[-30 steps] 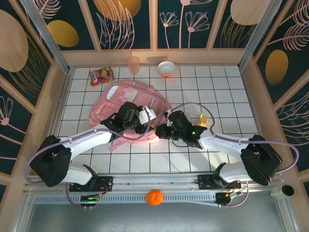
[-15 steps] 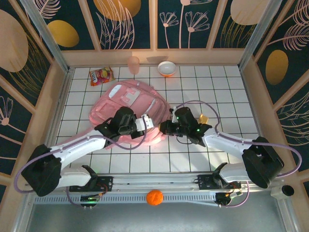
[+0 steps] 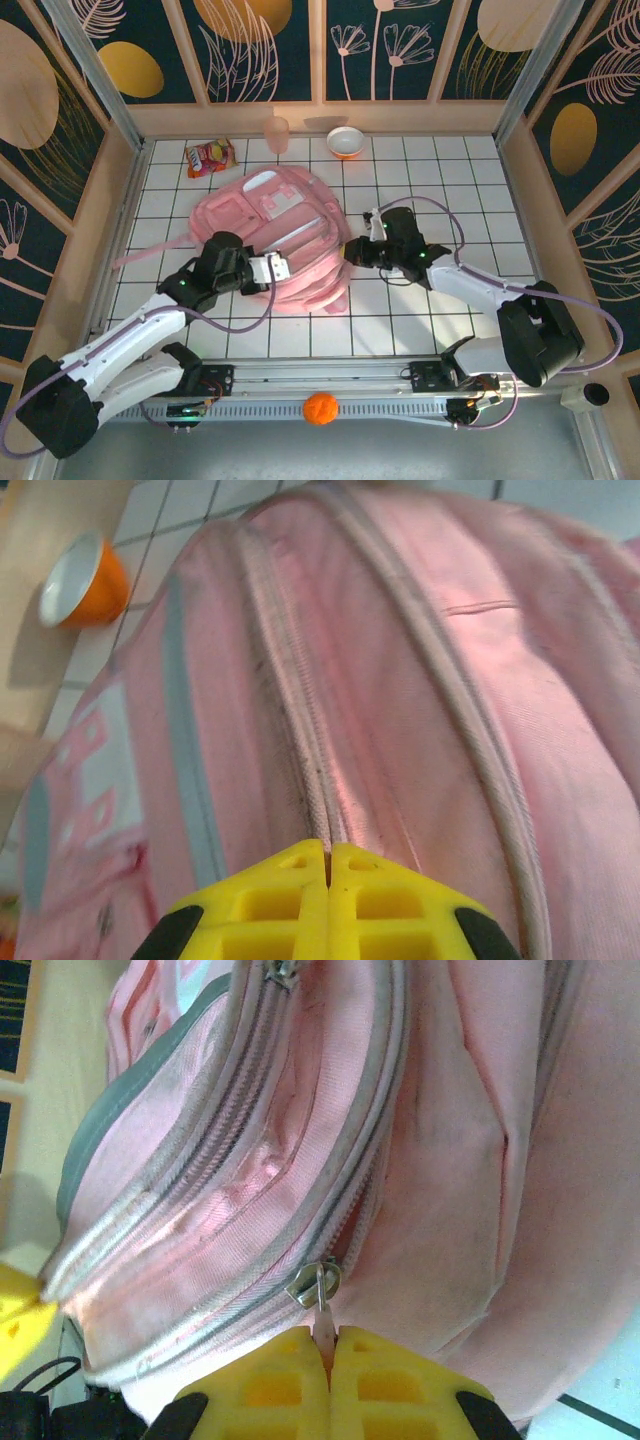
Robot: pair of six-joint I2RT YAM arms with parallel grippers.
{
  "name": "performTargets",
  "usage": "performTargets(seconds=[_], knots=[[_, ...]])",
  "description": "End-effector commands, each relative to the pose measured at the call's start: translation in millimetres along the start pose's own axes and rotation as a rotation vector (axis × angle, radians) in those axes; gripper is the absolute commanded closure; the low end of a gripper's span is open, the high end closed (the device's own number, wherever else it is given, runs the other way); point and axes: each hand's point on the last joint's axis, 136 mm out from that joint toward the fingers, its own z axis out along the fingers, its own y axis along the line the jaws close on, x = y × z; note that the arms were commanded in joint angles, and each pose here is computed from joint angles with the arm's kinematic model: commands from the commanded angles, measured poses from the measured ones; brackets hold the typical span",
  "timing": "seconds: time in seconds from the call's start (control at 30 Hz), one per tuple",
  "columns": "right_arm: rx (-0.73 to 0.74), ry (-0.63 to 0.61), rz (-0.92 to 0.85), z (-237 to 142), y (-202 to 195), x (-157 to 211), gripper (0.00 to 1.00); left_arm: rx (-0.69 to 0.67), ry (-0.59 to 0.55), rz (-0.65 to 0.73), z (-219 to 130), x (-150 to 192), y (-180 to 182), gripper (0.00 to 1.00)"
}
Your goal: Pack the student bag
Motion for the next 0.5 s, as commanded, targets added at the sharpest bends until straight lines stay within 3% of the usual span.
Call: performTargets(seconds=[0.0,0.03,0.13,0.2,0.33,0.47], knots=[[0.057,-0.061,0.018,-2.4,-2.8,0.7,1.0,-0.088,0.264,-0.019,-10.1,61.4,14.6,1.0],[0.041,-0.057,0.023,-0.4,2.8,7.8,1.0,-0.087,0.268,-0.02,-9.0,61.4,15.9,0.99],[-0.016,-0.062,0.048,5.6,24.0,23.3,1.0,-0.015,0.203,-0.069,-1.8,43.7,11.6,0.65],[-0.046,-0.064,0.054,9.6,36.3,30.4,1.0,0.057,0.101,-0.108,-0.1,18.7,6.8,0.48],[-0.059,-0.06,0.05,16.4,48.1,36.2,1.0,0.129,-0.084,-0.082,5.5,-36.2,-14.4,0.43],[-0.061,-0.055,0.041,18.9,53.1,36.7,1.0,0.133,-0.138,-0.092,21.5,-60.6,-22.1,0.37]])
